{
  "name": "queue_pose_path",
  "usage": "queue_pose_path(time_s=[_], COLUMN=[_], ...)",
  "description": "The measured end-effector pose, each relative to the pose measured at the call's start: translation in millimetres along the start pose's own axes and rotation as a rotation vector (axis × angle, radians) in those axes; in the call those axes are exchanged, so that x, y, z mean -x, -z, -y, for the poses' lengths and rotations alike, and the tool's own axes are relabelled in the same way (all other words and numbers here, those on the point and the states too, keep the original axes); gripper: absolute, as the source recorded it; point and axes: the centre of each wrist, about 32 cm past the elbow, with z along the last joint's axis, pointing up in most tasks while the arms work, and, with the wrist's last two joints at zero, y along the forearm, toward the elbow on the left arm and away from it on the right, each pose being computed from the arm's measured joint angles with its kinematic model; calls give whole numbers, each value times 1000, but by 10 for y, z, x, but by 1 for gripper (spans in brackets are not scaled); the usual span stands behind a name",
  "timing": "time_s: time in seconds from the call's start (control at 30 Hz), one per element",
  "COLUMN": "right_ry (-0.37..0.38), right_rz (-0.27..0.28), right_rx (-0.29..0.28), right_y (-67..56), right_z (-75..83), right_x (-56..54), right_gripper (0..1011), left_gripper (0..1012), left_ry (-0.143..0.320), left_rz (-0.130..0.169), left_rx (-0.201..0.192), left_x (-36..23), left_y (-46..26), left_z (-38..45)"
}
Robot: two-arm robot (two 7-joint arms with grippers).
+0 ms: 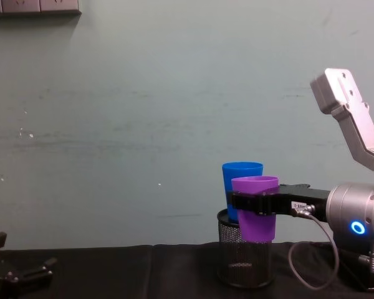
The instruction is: Pick up one cup with a gripper and tap it against the other cup.
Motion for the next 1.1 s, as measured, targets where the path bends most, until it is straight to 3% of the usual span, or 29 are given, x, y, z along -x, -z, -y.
queue_pose_path(time_s=[1.1], right_ry=[0], right_rz=[0], right_rx=[0], right_y=[0], right_z=[0], right_x=[0], right_gripper=[726], left_gripper=[1000], left_ry=[0], left_rz=[0], left_rx=[0], left_x=[0], left_y=[0], left_z=[0])
